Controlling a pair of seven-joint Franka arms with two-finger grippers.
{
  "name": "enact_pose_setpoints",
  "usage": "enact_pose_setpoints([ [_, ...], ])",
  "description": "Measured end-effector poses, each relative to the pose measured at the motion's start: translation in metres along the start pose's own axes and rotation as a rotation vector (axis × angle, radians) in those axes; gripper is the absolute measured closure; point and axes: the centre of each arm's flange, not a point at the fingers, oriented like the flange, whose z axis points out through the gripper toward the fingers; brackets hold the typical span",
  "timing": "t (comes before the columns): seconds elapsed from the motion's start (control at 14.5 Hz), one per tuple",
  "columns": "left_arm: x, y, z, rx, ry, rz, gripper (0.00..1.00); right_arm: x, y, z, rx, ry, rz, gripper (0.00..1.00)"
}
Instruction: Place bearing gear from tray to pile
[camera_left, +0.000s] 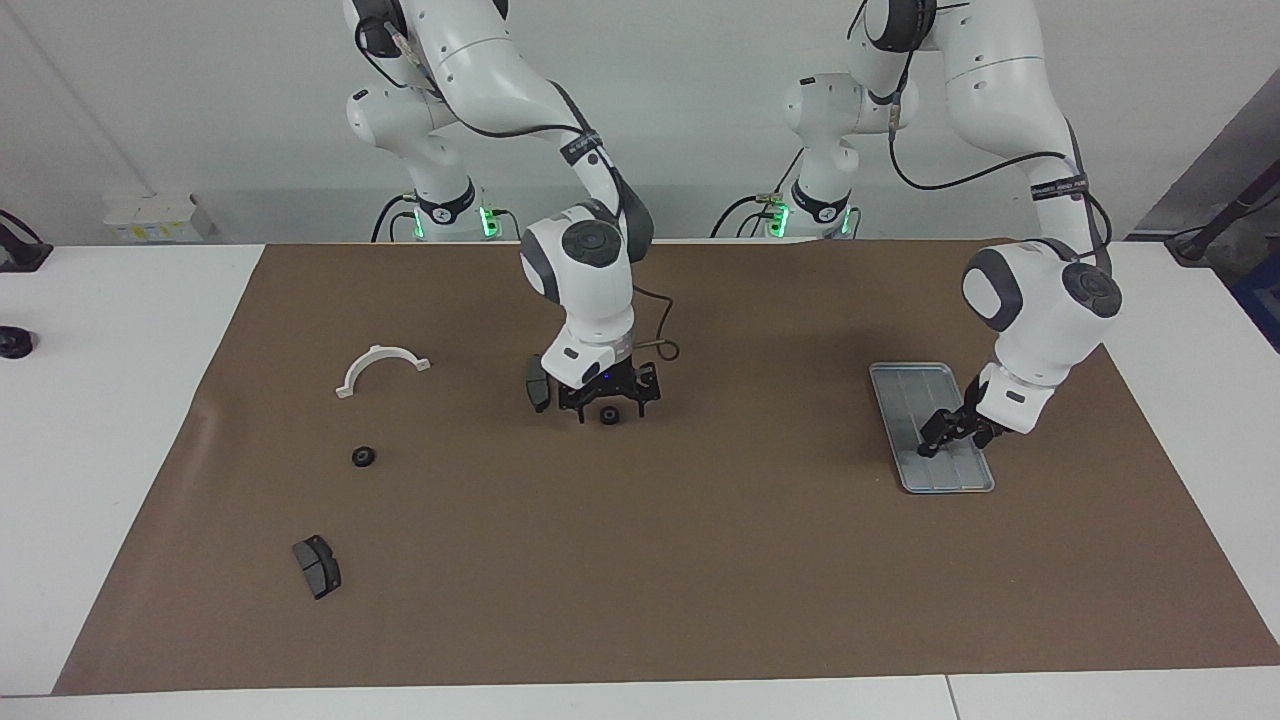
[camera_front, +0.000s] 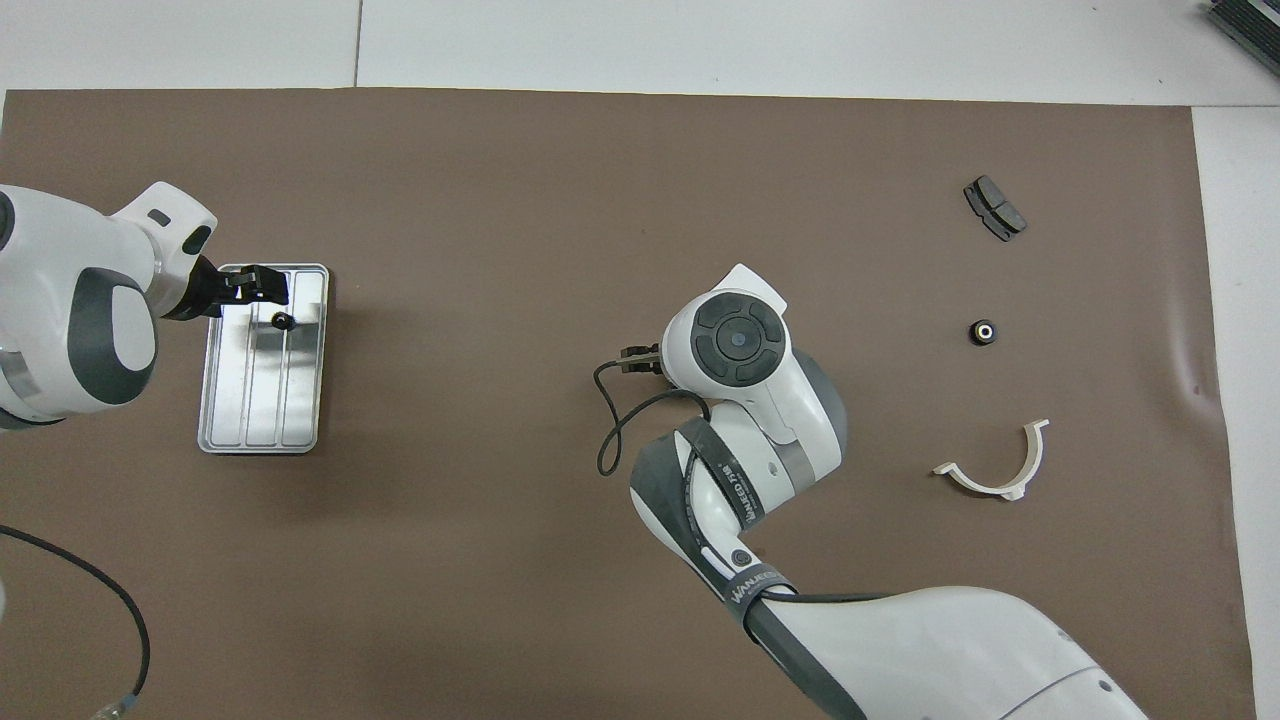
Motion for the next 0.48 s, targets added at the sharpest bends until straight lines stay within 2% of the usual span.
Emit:
enact_pose_setpoints([
  [0.07,0.000,0.001,0.000,0.000,-0.001,0.002,0.25,-0.001,0.001,0.008,-0.007,-0.008,-0.001,0.07],
  [0.14,-0.001,0.002,0.001,0.000,-0.002,0.003,0.25,-0.002,0.000,0.011,-0.011,-0.013,-0.004,0.07],
  [0.28,-0.005,0.007,0.007,-0.001,-0.015,0.011,0.38,-0.007,-0.004,0.014,-0.019,-0.029,-0.015,0.20],
  [0.35,-0.008,0.011,0.010,-0.001,-0.023,0.018,0.38,-0.011,-0.007,0.016,-0.023,-0.037,-0.021,0.20],
  [0.48,-0.013,0.019,0.016,0.000,-0.033,0.031,0.41,-0.015,-0.009,0.018,-0.026,-0.044,-0.026,0.30],
])
